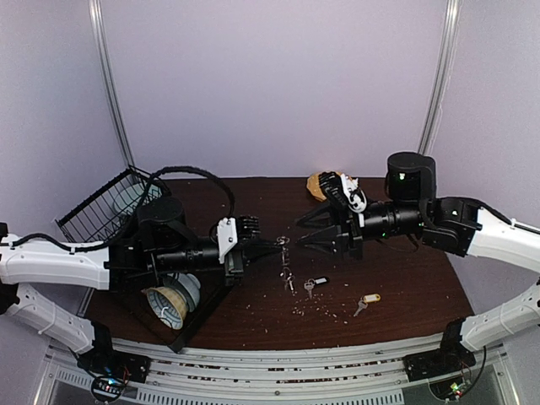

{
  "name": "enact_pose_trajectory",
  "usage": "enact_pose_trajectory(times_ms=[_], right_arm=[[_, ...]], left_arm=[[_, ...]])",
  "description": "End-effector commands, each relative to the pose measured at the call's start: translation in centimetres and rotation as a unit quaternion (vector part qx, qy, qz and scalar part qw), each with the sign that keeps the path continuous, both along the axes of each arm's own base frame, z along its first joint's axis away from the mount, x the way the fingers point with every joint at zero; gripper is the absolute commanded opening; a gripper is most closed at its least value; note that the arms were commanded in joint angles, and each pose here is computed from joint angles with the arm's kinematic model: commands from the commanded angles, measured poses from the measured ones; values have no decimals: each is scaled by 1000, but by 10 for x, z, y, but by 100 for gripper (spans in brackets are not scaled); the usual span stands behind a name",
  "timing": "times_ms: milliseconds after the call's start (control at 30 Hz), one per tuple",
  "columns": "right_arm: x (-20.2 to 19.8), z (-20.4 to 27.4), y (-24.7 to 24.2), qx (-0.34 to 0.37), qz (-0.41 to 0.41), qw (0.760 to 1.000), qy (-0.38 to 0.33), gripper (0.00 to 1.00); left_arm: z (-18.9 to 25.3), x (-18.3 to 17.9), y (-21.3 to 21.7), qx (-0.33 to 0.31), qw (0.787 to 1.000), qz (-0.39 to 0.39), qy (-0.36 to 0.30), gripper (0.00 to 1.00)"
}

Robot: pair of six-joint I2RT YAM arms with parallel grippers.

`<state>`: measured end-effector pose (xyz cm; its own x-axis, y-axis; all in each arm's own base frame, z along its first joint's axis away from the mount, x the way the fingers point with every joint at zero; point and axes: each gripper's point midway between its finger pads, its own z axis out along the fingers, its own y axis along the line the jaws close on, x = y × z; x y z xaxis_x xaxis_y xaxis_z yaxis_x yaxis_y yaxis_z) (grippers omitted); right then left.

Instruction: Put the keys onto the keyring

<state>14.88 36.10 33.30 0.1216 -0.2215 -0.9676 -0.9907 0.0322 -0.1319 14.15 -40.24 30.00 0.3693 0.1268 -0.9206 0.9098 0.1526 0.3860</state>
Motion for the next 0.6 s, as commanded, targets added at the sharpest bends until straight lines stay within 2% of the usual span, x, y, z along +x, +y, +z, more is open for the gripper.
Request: enact_pose_trajectory(times_ms=[0, 200, 367, 567], right_arm=[[0, 10, -12, -7, -21, 999, -27, 37], [4, -5, 0, -20, -31, 999, -25, 35], [0, -26, 11, -58, -31, 996, -52, 32], [-5, -19, 13, -44, -25, 996, -67, 26]], left_arm=[[18, 11, 8, 50, 991, 72, -104, 0], [13, 19, 6, 103, 983, 97, -115, 0], [17, 12, 5, 102, 984, 86, -114, 0], [18, 7, 6, 104, 986, 72, -112, 0]])
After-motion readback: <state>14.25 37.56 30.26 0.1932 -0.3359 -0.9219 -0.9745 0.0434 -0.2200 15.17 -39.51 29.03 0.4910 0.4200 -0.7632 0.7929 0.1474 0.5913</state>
